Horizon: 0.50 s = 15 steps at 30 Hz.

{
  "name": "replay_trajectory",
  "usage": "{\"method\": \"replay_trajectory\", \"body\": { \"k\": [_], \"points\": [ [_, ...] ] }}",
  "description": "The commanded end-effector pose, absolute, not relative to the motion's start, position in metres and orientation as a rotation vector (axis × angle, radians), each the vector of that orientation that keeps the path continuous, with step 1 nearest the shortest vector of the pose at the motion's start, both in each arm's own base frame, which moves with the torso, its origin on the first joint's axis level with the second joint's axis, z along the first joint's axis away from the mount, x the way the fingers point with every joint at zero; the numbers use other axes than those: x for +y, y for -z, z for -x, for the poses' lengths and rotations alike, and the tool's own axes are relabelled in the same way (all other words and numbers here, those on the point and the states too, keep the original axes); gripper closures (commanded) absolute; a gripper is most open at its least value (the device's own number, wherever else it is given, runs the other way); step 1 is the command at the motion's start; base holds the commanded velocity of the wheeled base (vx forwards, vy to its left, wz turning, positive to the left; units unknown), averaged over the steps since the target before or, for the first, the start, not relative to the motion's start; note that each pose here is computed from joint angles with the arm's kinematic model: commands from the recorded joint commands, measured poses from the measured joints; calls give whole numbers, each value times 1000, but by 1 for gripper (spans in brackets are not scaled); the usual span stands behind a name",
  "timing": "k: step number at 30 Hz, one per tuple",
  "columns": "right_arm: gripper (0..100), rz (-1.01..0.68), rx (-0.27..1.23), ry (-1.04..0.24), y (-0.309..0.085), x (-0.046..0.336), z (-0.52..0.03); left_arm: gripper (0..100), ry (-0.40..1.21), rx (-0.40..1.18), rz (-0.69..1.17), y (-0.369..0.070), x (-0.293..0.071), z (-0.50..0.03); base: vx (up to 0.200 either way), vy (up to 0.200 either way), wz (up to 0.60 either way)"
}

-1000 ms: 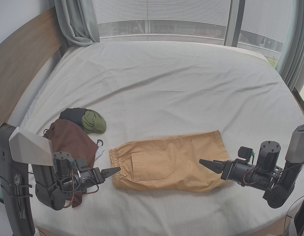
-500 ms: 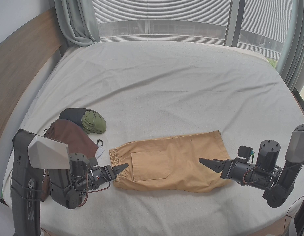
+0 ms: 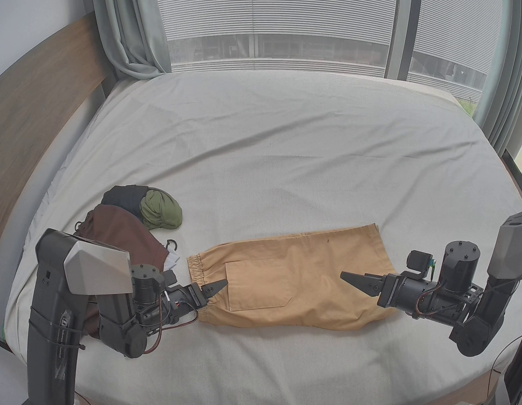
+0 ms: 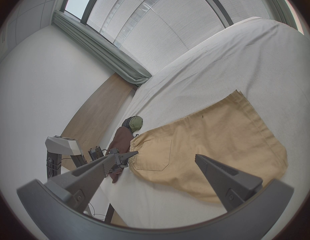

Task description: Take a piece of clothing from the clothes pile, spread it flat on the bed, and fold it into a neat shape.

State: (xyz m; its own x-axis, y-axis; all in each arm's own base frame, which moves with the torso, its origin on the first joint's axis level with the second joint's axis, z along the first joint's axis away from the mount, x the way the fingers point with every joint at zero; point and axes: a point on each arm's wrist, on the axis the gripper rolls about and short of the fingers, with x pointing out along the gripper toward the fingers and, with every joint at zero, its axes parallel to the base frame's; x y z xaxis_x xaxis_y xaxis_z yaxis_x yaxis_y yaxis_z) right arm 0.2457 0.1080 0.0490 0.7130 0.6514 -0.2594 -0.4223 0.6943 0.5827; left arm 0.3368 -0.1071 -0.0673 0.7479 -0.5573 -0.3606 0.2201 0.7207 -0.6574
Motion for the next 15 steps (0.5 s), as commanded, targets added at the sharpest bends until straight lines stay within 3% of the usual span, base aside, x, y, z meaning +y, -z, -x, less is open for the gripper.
{"method": "replay_trajectory", "body": {
  "k": [1,14,15],
  "points": [
    [0,-519,477,-626,-49,109,-246,0,476,589,635,70,-116,-337,0,0,0],
    [0,-518,480,-625,-47,109,-247,0,476,577,658,70,-118,-342,0,0,0],
    [0,-518,480,-625,-47,109,-247,100,476,578,660,70,-118,-342,0,0,0]
  ]
}}
